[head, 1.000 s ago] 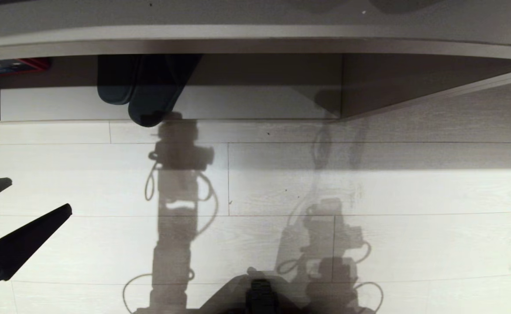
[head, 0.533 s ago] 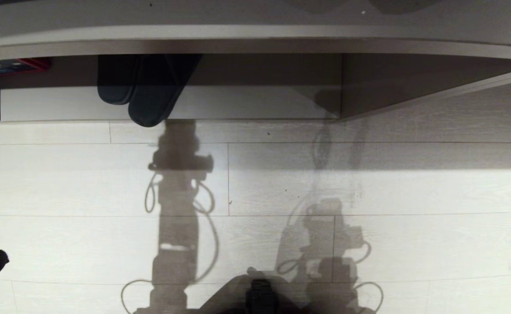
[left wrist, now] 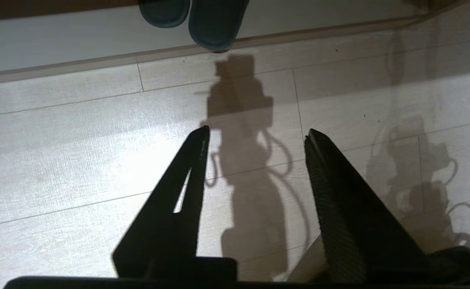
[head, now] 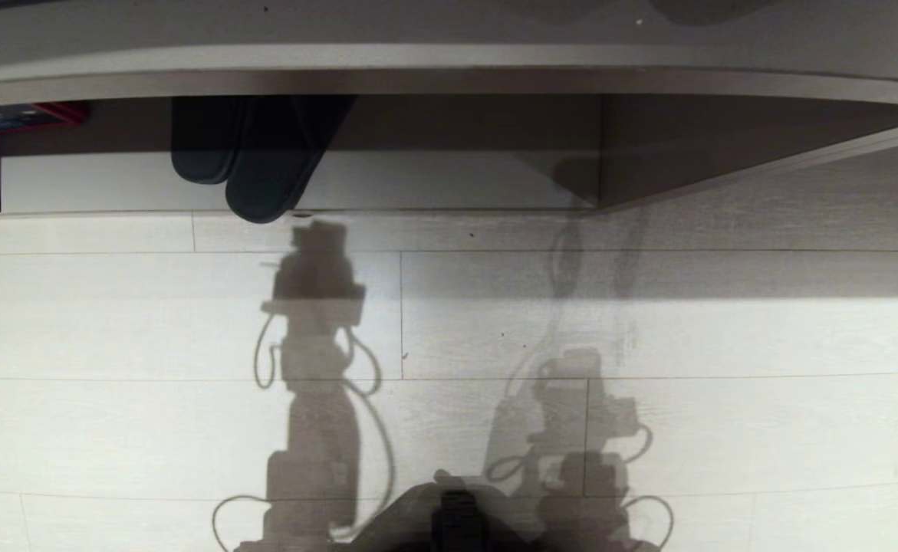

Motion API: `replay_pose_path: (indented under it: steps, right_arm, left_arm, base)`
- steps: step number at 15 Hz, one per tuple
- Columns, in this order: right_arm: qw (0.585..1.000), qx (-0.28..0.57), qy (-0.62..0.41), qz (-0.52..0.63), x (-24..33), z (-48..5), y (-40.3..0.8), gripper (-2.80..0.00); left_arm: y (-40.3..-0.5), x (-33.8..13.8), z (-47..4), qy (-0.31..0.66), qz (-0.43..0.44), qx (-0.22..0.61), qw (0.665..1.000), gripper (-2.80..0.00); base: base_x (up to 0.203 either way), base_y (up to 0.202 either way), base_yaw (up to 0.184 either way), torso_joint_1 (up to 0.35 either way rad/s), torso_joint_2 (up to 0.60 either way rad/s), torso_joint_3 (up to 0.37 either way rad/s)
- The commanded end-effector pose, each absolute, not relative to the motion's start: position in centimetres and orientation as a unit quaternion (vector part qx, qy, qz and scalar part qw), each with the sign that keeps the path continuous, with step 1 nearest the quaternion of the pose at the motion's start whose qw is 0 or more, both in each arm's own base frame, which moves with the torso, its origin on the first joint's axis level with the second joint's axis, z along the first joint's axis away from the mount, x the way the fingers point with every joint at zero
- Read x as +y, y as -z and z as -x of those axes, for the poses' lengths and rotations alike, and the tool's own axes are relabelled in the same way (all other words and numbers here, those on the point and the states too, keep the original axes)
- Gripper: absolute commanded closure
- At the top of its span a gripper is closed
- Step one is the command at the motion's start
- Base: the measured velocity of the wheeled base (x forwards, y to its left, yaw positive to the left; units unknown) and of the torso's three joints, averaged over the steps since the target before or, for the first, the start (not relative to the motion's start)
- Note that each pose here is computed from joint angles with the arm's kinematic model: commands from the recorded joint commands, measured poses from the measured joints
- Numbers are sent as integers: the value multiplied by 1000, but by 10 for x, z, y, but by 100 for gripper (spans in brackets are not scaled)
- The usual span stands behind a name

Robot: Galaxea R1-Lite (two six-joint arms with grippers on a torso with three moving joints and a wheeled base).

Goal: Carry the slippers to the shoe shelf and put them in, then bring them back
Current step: Pick up the slippers in the shoe cabinet

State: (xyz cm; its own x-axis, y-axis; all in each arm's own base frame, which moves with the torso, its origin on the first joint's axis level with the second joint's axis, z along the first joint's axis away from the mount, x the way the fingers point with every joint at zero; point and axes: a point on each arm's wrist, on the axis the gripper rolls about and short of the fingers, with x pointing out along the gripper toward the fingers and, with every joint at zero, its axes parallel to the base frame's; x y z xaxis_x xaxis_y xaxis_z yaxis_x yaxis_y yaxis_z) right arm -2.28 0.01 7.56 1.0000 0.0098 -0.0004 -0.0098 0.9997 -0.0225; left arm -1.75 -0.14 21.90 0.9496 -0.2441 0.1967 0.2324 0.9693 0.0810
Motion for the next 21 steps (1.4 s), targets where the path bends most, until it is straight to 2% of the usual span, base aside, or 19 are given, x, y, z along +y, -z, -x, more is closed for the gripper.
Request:
replay_pose_path:
  steps: [1, 7, 15, 21]
  right_arm:
    - [1000, 0, -5, 12, 0, 23, -75, 0]
    - [1000, 0, -5, 12, 0, 23, -75, 0]
    - [1000, 0, -5, 12, 0, 23, -75, 0]
    - [1000, 0, -5, 12, 0, 23, -75, 0]
  left_arm:
    - [-214, -1, 29, 114, -28, -126, 985, 0]
    - [-198, -1, 30, 73, -28, -122, 989, 0]
    - [-91, -3, 25, 69, -45, -59, 995, 0]
    - [-83, -2, 23, 40, -34, -45, 998, 0]
  base:
    - [0, 0, 0, 0, 0, 0]
    - [0, 0, 0, 0, 0, 0]
    - [0, 0, 0, 0, 0, 0]
    - [0, 0, 0, 0, 0, 0]
